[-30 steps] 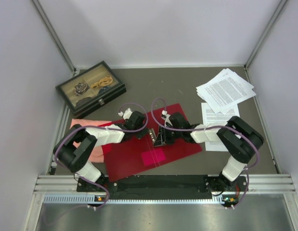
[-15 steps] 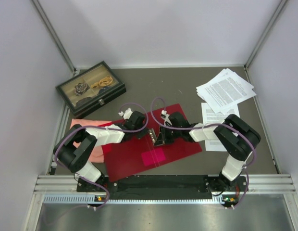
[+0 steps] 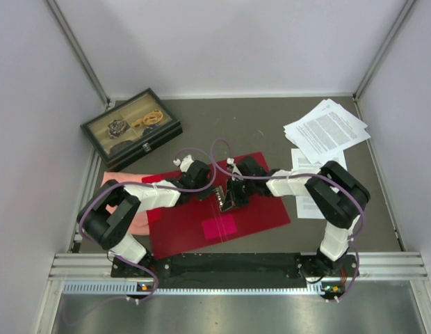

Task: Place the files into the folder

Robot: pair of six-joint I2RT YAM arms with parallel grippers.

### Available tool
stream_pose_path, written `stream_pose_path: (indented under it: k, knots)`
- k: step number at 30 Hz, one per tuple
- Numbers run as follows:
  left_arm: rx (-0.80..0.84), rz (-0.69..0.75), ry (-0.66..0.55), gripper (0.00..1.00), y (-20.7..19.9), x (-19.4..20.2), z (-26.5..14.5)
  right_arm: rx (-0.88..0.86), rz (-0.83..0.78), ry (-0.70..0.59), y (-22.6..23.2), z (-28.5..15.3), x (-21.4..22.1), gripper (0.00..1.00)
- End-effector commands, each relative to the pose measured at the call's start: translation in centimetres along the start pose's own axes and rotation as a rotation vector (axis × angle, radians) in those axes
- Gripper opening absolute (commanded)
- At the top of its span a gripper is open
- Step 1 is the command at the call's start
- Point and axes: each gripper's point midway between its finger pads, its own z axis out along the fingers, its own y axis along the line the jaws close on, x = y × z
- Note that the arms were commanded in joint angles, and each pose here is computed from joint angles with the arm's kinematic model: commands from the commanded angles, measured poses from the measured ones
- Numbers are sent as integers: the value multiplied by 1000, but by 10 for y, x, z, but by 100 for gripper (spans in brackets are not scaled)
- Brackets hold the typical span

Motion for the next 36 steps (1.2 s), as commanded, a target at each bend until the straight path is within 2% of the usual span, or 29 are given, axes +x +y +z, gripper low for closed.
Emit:
stream_pose_path:
  k: [1, 8, 12, 15, 18, 22, 24, 28, 36]
  knots:
    - [-180, 74, 146, 0, 63, 45, 0, 267, 3, -63, -43, 8, -17, 0]
    - [-185, 121, 157, 0, 70, 48, 2, 632, 86, 33, -120, -1, 19, 0]
    - [-171, 134, 165, 0, 72, 50, 0, 757, 141, 76, -157, -5, 52, 0]
    - [-168, 169, 172, 0, 75, 51, -3, 811, 107, 70, -164, -15, 51, 0]
    - [-149, 209, 173, 0, 75, 50, -5, 741, 32, 30, -132, -17, 16, 0]
    - [-116, 250, 178, 0, 69, 49, -7, 415, -14, -28, -47, -3, -25, 0]
    - [-89, 265, 172, 0, 61, 46, -8, 366, -32, -43, -27, -3, -37, 0]
    - [-70, 285, 172, 0, 51, 43, -10, 406, -27, -13, -36, -1, -33, 0]
    - [-38, 321, 169, 0, 43, 40, -12, 301, -100, -102, -1, -16, -54, 0]
